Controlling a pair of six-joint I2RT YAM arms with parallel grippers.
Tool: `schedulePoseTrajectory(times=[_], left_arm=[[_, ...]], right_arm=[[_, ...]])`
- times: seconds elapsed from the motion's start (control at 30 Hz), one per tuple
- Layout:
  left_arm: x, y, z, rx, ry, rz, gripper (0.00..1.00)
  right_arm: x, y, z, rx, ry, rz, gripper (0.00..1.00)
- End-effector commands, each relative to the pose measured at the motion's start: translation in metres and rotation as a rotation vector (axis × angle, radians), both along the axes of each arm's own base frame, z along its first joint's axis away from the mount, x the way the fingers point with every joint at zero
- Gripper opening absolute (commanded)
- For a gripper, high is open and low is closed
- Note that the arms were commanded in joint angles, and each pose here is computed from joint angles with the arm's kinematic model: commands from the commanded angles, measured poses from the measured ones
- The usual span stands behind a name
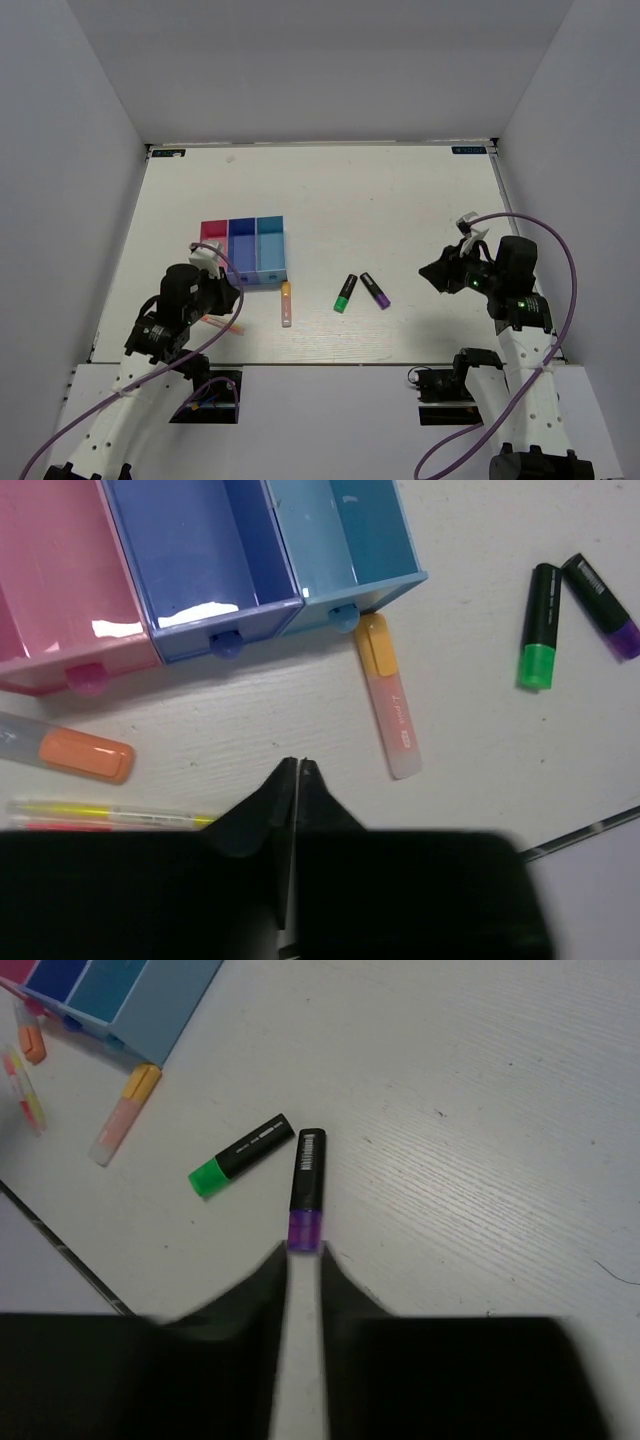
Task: Sort the stationery into containers
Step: Pick up the pen from the center of the board.
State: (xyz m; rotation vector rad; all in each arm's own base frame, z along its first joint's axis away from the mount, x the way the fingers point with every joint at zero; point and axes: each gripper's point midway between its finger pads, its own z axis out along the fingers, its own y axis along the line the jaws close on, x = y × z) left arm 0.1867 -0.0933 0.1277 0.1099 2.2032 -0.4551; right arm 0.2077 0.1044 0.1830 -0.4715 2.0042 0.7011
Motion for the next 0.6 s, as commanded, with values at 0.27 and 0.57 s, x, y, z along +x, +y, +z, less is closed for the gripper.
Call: schedulePoseTrajectory(times=[0.27,0.57], left_arm=[[-0.007,-0.011,0.006,-0.055,0.043,-0.037,0.89],[-0.031,-0.050,-0.018,-0.094,0.323,-0.180,0.36]], right_arm=[[-0.010,0.008,-0.003,-0.024,-0.046,0.115,0.81],[-0.006,0.002,-0.009,-0.051,-0.003,0.077,0.80]])
